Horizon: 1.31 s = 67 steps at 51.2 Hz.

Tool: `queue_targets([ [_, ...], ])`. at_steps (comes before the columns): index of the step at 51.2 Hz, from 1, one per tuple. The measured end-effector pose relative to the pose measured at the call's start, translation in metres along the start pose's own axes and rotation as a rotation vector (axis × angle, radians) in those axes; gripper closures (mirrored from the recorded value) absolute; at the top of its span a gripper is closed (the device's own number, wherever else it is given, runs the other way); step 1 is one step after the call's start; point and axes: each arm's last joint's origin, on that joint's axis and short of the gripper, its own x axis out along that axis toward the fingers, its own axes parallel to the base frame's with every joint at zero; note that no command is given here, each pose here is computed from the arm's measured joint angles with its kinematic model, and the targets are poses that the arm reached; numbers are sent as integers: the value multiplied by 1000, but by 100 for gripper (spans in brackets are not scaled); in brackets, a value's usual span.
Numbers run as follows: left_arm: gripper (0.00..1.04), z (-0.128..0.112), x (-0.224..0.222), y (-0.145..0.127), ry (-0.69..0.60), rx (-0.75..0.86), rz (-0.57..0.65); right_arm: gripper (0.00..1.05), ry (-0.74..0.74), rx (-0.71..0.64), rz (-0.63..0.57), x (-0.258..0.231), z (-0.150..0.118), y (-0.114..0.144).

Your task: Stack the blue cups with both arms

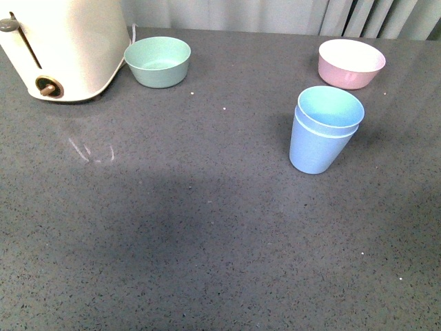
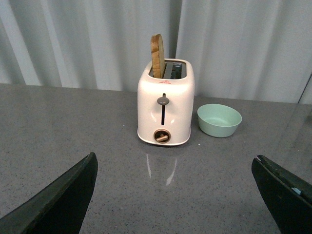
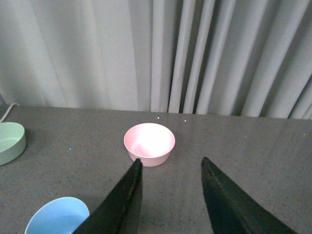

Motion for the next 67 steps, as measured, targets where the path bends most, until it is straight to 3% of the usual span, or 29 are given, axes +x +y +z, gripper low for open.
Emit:
queue_targets([
  [10, 9, 0, 0, 0, 0, 0, 0, 103, 18, 15, -2, -25, -22, -7],
  [17, 9, 0, 0, 0, 0, 0, 0, 103, 9, 20, -10, -43, -32, -18],
  [44, 9, 0, 0, 0, 0, 0, 0, 103, -1, 19, -6, -86, -57, -17],
  [67, 9, 0, 0, 0, 0, 0, 0, 103, -24, 20, -7, -101, -52, -18],
])
